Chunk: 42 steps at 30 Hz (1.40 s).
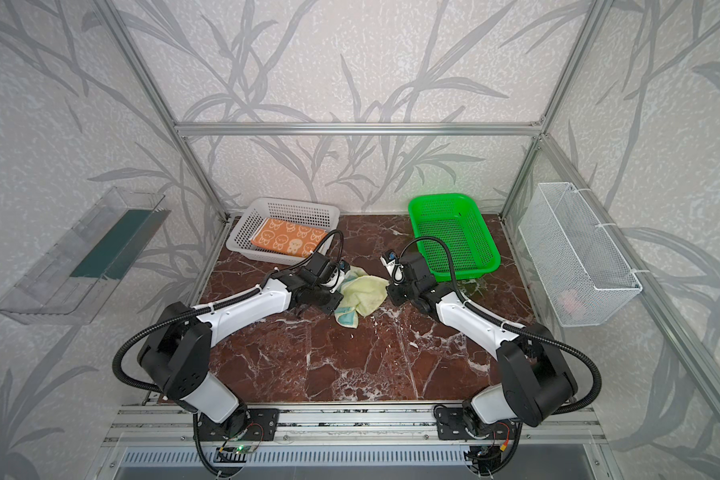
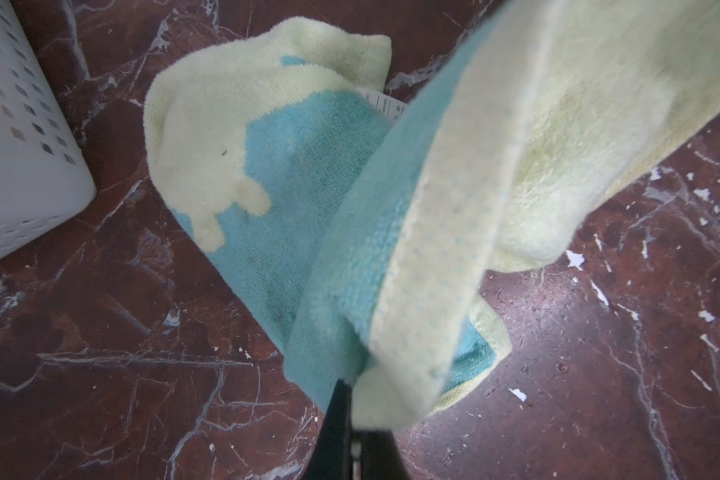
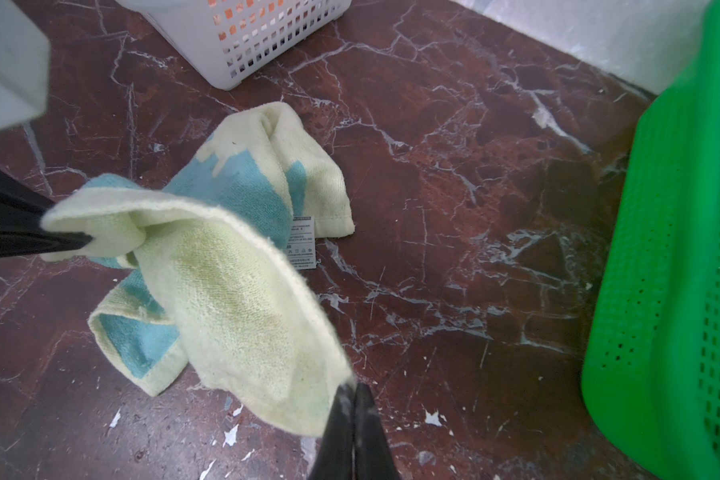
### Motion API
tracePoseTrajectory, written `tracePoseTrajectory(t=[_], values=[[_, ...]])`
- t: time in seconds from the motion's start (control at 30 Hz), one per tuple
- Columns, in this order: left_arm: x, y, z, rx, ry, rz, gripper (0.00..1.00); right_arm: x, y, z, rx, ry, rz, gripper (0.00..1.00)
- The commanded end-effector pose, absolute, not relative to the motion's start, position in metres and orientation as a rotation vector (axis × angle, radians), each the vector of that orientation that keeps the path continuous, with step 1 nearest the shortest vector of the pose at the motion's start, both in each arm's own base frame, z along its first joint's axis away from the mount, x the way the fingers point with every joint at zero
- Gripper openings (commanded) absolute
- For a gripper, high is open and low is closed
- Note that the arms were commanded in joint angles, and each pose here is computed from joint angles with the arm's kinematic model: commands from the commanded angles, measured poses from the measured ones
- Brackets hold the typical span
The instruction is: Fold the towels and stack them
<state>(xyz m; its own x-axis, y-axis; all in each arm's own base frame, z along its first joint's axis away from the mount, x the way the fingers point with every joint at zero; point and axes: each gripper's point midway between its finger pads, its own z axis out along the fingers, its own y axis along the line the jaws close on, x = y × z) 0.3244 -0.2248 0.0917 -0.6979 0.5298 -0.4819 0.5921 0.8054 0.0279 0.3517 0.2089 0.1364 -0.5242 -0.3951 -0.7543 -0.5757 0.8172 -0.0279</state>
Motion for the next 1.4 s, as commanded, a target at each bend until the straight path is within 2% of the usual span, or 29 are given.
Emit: tracePoseTrajectory(t=[0.0,0.07,0.37,0.6,0.7,0.83,1.07,1.37], values=[[0.335,-0.231,0.134,0.793,2.414,-0.22,0.03,0.357,0.201,0.163,-0.697,2.118,0.234,0.0],[0.338,-0.232,0.152,0.776,2.366,-0.224,0.0,0.36,0.201,0.175,-0.694,2.089,0.231,0.0],[0.354,-0.234,0.252,0.733,2.105,-0.22,0.0,0.381,0.193,0.255,-0.649,1.939,0.221,0.0],[0.357,-0.228,0.279,0.734,2.076,-0.172,0.0,0.385,0.174,0.311,-0.603,1.849,0.21,0.0],[0.349,-0.23,0.261,0.763,2.119,-0.199,0.0,0.377,0.176,0.302,-0.644,1.871,0.228,0.0],[0.332,-0.231,0.212,0.825,2.235,-0.251,0.01,0.363,0.181,0.263,-0.692,1.946,0.289,0.0],[0.303,-0.238,0.128,0.959,2.441,-0.353,0.12,0.348,0.188,0.19,-0.747,2.091,0.343,0.0],[0.304,-0.243,0.07,1.045,2.647,-0.325,0.19,0.354,0.194,0.158,-0.727,2.152,0.372,0.0]])
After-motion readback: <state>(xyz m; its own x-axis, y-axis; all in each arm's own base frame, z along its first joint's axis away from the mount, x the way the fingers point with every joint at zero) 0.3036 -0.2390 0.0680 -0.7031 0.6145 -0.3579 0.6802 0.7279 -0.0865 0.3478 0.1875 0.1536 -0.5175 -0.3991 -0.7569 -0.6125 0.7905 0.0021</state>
